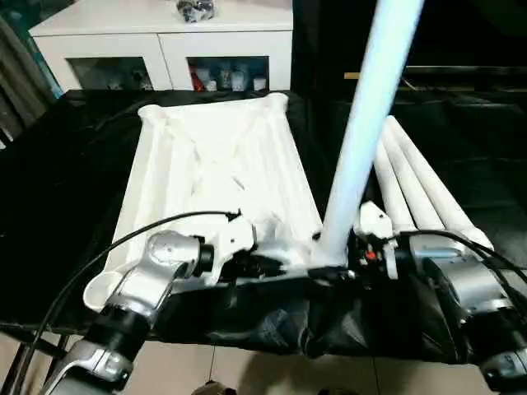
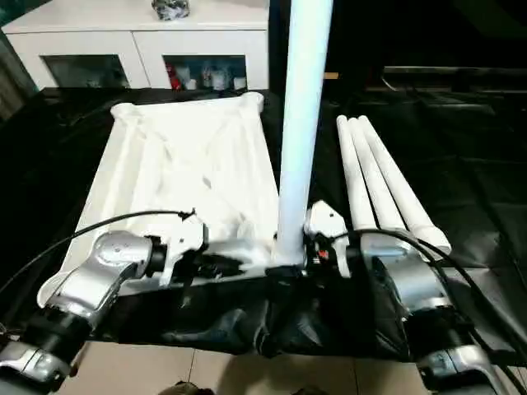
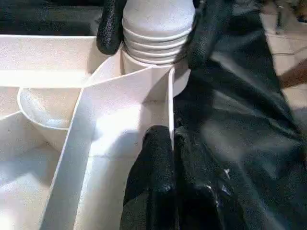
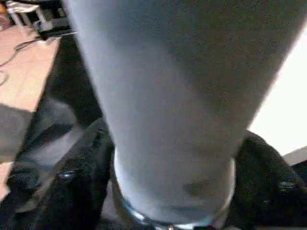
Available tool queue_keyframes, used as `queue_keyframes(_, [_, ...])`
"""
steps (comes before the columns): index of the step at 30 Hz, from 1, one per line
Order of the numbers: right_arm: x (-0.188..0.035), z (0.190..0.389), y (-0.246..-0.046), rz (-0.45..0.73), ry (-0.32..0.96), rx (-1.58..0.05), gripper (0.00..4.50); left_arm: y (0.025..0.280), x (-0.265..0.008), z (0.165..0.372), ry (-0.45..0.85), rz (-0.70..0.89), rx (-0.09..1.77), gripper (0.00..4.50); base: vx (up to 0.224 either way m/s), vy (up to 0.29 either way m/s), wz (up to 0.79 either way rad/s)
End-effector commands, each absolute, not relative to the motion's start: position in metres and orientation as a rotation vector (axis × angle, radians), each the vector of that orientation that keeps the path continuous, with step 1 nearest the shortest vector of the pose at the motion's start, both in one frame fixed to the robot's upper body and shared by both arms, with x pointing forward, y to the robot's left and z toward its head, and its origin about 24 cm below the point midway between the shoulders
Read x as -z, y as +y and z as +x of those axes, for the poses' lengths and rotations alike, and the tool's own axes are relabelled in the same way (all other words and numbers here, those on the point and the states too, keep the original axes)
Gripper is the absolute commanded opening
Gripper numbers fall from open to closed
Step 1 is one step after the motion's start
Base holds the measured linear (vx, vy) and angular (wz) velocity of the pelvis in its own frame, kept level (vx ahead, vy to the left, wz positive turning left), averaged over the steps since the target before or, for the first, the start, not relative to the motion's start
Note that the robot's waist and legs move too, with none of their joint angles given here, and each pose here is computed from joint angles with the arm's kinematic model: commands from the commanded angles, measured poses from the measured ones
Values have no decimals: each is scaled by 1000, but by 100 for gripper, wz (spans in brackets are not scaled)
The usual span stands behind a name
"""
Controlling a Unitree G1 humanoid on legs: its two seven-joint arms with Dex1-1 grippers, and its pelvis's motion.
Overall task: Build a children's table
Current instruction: Rotate leg to tighten
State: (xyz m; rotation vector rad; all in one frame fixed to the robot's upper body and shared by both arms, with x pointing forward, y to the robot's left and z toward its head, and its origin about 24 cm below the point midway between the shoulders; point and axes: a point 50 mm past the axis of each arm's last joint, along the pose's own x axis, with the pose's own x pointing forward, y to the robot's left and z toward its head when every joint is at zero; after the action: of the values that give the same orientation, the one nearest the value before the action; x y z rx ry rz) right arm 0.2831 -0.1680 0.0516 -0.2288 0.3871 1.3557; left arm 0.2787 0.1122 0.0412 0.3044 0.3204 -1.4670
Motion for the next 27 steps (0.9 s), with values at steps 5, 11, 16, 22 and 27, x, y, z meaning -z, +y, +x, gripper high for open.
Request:
queue_keyframes(5, [-47,275,-160,-199,421,-1428,284,103,-62,278,197,294,1540,0,0,0,0])
queue_keyframes(11, [-45,272,-155,-168,422,-1427,276,99,-61,283,193,289,1487,0,0,0,0])
queue_keyframes(16, [-33,292,-141,-157,372,-1154,275,82,-56,301,209,248,1310,0,0,0,0])
queue_keyframes(22, [-17,319,-119,-82,371,-728,274,54,-56,318,195,231,1117,0,0,0,0])
queue_keyframes(27, [-15,327,-96,-54,353,-575,274,33,-61,326,169,209,1035,0,0,0,0])
